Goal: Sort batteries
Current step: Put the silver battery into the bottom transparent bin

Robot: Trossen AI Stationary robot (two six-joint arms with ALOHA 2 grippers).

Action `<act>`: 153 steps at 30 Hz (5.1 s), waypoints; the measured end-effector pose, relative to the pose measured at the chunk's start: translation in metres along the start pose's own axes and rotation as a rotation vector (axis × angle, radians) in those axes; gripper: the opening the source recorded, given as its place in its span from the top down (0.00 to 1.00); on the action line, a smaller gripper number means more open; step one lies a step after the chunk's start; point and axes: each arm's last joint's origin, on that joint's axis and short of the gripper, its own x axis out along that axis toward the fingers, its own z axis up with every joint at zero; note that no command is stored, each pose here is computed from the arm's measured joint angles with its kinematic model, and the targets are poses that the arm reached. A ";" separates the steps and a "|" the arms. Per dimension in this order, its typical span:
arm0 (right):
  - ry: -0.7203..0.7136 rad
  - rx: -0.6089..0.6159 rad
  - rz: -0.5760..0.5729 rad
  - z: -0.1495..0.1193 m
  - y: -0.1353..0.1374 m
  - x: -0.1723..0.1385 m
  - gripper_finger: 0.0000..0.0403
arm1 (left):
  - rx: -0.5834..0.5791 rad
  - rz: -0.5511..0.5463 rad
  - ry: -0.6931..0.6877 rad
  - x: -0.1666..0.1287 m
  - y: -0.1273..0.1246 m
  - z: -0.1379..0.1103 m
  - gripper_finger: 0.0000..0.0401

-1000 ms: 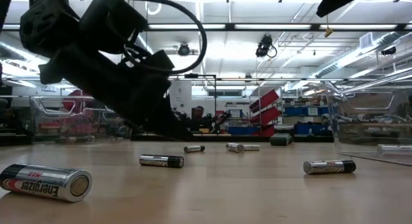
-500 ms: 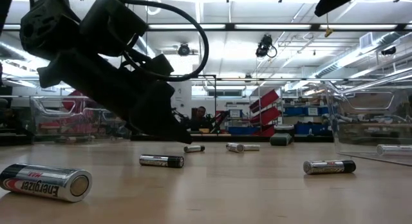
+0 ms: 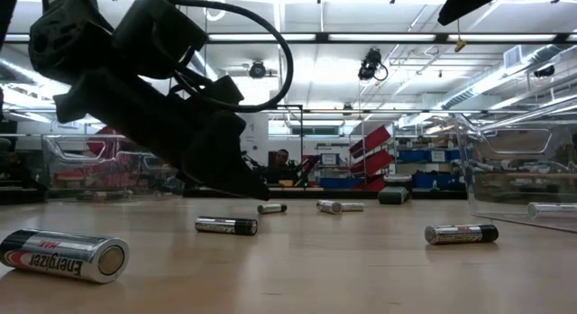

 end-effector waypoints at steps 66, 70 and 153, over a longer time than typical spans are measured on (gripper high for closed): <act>-0.017 0.012 -0.004 -0.023 0.006 0.027 0.86 | 0.025 0.043 0.002 0.010 0.000 -0.016 0.97; -0.020 0.018 0.001 -0.024 0.007 0.028 0.86 | 0.030 0.026 -0.003 0.010 0.000 -0.015 0.97; -1.079 -0.264 0.323 0.022 0.011 0.051 0.61 | 0.334 -0.460 -0.904 -0.039 -0.040 0.162 0.97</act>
